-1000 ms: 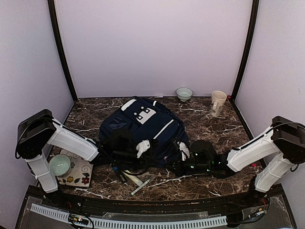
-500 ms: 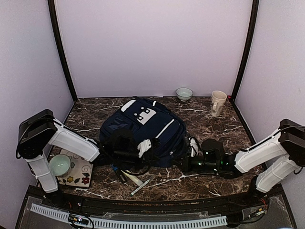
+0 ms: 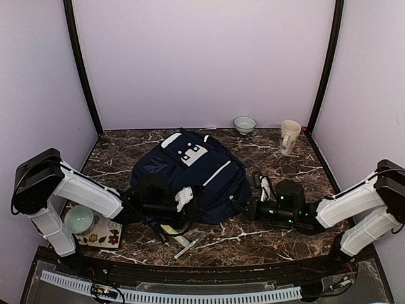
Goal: Pack the student bag
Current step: Zip the student bag into the largest pocket of the bag.
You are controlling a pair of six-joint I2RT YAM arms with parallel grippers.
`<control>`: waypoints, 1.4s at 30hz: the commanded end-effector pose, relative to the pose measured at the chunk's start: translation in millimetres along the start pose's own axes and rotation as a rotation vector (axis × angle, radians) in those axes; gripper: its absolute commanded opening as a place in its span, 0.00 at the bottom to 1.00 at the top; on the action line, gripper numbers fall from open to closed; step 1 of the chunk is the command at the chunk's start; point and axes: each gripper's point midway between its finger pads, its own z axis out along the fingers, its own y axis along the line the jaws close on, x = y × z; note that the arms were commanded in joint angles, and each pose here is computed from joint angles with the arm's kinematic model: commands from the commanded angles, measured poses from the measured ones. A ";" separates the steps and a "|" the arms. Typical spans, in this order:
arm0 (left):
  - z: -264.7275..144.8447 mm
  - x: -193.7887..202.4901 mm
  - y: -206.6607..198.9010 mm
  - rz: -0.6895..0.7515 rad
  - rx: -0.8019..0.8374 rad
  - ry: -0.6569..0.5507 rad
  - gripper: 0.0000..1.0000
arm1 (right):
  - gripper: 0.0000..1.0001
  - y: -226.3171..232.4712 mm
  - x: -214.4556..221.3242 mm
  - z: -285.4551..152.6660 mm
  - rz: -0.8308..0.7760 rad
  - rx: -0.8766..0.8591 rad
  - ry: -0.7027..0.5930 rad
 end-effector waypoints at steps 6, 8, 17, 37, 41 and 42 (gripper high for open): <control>-24.9 17.3 -7.7 -0.079 -0.041 0.054 0.00 | 0.00 -42.7 -33.5 23.4 0.110 0.120 -0.130; -29.3 15.6 -8.6 -0.079 -0.046 0.042 0.00 | 0.00 -49.7 -36.3 27.7 0.152 0.102 -0.139; -35.9 25.8 -4.6 -0.092 -0.091 0.045 0.00 | 0.00 -83.8 -52.0 20.1 0.187 0.170 -0.168; -65.6 59.0 85.2 -0.146 -0.581 0.147 0.00 | 0.00 21.1 22.8 32.2 0.003 -0.091 0.033; -55.9 32.3 42.4 -0.069 -0.353 0.068 0.09 | 0.00 24.1 18.6 33.4 0.024 -0.092 0.007; -55.4 23.2 31.4 -0.039 -0.313 0.040 0.17 | 0.00 23.1 17.0 33.5 0.023 -0.084 0.000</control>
